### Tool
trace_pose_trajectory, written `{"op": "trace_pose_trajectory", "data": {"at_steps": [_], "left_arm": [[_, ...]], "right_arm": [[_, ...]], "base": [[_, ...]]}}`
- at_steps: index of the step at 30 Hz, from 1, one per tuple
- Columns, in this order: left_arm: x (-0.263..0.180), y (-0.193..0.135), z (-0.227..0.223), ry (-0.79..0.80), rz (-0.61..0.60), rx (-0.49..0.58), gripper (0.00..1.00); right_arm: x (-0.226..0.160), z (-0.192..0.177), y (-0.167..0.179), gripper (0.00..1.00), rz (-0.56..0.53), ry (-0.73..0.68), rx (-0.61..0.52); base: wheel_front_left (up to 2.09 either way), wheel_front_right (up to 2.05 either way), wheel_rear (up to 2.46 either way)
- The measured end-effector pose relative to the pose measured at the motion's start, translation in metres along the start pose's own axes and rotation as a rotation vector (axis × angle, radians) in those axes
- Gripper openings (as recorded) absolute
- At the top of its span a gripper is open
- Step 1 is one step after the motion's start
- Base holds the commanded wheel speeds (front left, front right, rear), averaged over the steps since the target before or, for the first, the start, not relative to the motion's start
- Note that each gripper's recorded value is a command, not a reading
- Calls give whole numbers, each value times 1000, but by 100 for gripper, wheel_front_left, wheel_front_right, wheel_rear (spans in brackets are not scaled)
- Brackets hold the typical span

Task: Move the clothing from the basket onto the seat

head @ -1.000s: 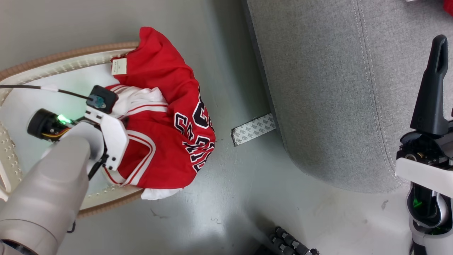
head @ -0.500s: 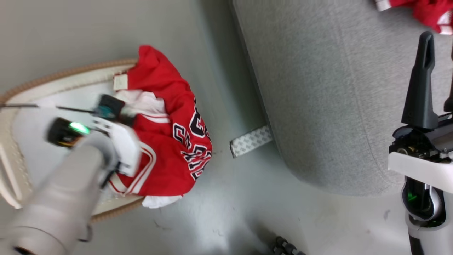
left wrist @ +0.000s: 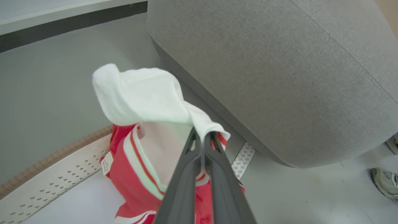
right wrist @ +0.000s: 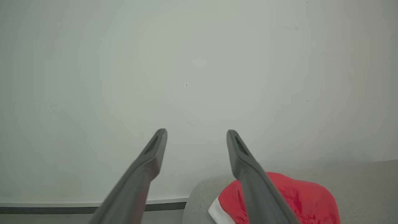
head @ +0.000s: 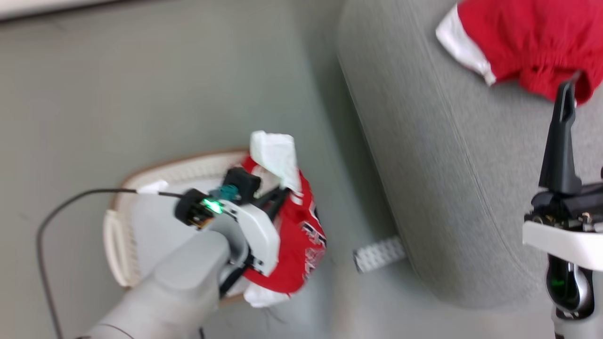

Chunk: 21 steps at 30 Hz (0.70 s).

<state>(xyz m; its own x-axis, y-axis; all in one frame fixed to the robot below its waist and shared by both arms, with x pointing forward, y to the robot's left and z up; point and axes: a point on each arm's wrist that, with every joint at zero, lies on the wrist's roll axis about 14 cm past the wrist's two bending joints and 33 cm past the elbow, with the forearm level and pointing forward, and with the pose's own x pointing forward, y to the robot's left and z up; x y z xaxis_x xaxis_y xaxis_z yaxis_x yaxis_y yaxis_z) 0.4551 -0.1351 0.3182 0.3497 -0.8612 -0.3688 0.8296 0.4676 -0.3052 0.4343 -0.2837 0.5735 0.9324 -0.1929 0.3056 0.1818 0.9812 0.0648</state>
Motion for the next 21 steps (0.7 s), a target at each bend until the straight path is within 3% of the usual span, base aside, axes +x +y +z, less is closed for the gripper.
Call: {"op": "trace_pose_trajectory", "data": {"at_steps": [9, 21], "left_arm": [[-56, -44, 104, -227, 28, 67, 0], [-131, -91, 211, -511, 80, 189, 0]], "right_arm": [[-31, 41, 0, 100, 24, -63, 60], [-61, 65, 24, 100, 109, -99, 164]], "base": [[0, 0, 0], [0, 0, 0]]}}
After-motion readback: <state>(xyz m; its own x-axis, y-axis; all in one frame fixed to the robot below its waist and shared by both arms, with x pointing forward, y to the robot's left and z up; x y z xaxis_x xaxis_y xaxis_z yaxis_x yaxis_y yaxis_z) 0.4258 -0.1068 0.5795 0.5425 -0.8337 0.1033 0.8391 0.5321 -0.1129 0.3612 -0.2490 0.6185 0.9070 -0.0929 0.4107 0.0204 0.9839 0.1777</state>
